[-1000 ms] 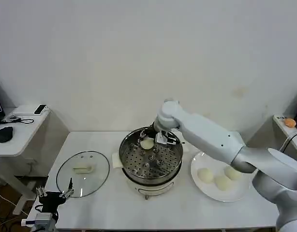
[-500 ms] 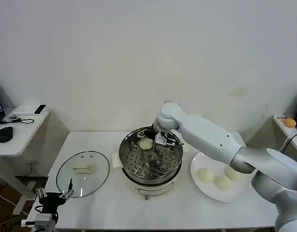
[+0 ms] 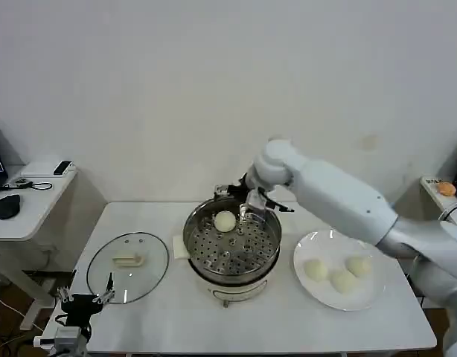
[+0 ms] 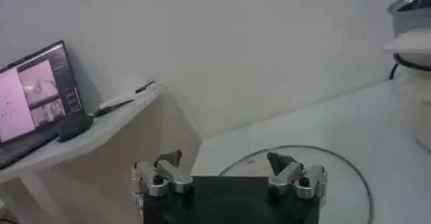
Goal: Take steamed baozi put them in steamer then cover it.
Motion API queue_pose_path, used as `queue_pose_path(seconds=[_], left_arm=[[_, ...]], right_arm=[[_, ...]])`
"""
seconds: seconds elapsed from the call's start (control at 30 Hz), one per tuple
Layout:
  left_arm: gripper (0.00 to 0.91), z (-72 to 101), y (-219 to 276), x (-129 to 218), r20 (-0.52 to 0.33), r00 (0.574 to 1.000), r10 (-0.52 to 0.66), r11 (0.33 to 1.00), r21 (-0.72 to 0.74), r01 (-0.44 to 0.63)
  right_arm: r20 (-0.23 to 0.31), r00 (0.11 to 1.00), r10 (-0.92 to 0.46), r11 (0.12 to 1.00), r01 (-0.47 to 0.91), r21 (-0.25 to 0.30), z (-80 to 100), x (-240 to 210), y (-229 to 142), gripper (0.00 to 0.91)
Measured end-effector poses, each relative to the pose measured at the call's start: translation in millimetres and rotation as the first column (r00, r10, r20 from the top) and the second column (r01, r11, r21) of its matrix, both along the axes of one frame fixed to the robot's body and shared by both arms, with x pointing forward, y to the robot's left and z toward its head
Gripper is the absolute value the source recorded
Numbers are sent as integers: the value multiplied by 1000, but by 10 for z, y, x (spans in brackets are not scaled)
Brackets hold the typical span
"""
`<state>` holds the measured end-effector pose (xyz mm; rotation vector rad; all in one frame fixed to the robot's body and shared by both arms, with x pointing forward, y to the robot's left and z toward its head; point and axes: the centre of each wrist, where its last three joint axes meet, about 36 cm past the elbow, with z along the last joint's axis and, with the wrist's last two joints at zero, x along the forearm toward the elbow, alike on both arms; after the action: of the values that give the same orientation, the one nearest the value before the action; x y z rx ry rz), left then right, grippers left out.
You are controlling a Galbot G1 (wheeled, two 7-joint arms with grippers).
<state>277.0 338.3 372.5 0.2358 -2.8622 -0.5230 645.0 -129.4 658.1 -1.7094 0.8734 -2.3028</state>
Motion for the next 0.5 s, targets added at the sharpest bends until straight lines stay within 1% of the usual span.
queue_pose_path(seconds=[0.13,0.2,0.27,0.4,0.5], left_arm=[[907,31,-28,4,4,1000,-9,1000,-7,9],[907,51,-38,10,6,1000,-15,1000,-8,15],[907,67,-49,14,5,1000,-24,1000,-9,24],[907,103,-71,30,10,999,-42,999,-6,42],[907,132,-94,40,15,998,-54,999,-9,54]], right_arm=[[-58,993,-104,991,109,82,183,-19,-234,907],[-98,979,-176,975,187,121,287,-32,-346,907],[-144,958,-250,951,270,148,378,-43,-453,907],[-244,886,-394,884,438,163,478,-45,-698,907],[-313,810,-496,817,557,147,534,-44,-904,907]])
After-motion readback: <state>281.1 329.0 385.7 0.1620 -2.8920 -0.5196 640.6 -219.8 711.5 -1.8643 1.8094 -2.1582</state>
